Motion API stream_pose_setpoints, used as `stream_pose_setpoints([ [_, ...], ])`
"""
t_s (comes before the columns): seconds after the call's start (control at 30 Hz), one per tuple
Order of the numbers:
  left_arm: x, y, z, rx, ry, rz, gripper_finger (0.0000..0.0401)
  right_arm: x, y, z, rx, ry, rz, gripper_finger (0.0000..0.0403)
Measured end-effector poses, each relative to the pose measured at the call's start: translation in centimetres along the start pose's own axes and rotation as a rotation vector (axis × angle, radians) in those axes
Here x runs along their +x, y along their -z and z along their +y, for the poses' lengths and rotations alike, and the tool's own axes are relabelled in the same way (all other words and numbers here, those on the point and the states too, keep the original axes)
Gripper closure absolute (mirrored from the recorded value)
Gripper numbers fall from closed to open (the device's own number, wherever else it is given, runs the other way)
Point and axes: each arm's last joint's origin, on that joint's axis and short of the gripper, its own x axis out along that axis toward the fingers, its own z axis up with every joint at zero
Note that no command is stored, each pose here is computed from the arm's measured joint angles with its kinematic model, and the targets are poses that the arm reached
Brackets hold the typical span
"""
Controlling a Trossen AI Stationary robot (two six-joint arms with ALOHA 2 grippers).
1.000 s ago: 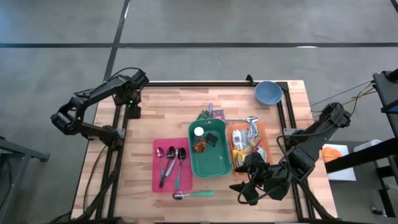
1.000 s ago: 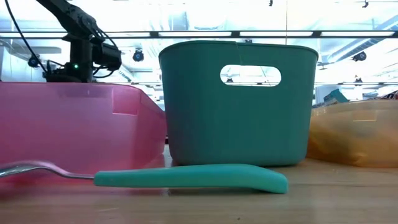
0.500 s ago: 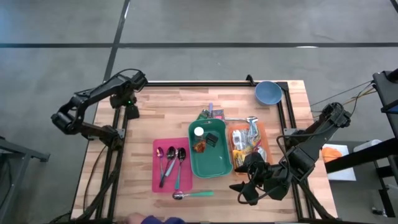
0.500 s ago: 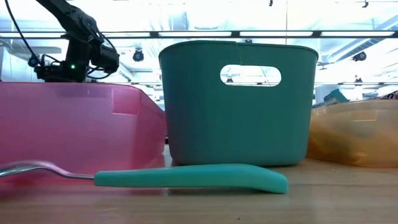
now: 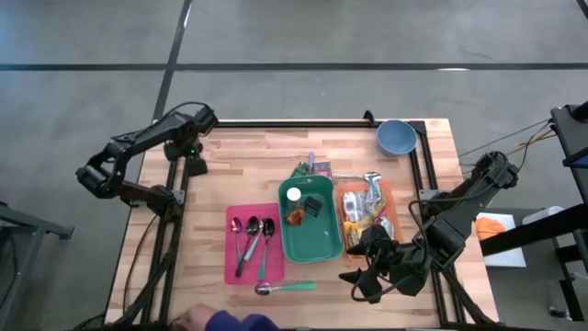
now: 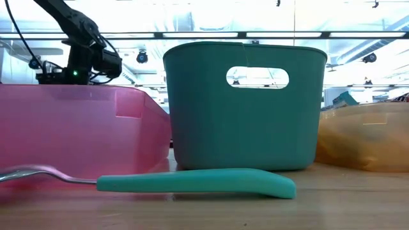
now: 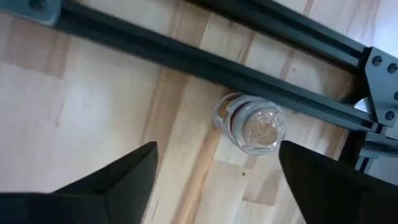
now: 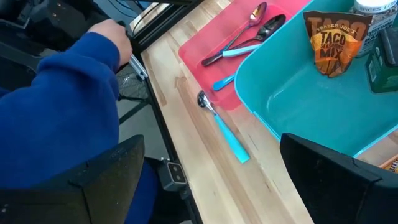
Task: Pick & Place Food Item
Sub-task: Put the brown seasoning bottle into the green bin
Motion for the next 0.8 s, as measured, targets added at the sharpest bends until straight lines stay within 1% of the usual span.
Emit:
stream_pose_setpoints([
  [0.1,0.5,0.1,0.1,-0.038,0.009,0.017,0.0037,0.0,0.0,0.0,0.007,0.0,0.0,0.0034],
  [0.23,0.9,0.3,0.1,-0.076,0.043,0.023,0.0019,0.0,0.0,0.0,-0.001,0.0,0.0,0.0034],
  [0.37,0.9,0.3,0.1,-0.082,0.05,0.02,0.0016,0.0,0.0,0.0,0.007,0.0,0.0,0.0034],
  [0.6,1.2,0.3,0.2,-0.042,0.066,-0.013,0.0015,0.0,0.0,0.0,0.005,0.0,0.0,0.0034],
  [0.8,1.2,0.3,0.1,-0.033,0.078,-0.021,0.0015,0.0,0.0,0.0,0.006,0.0,0.0,0.0034],
])
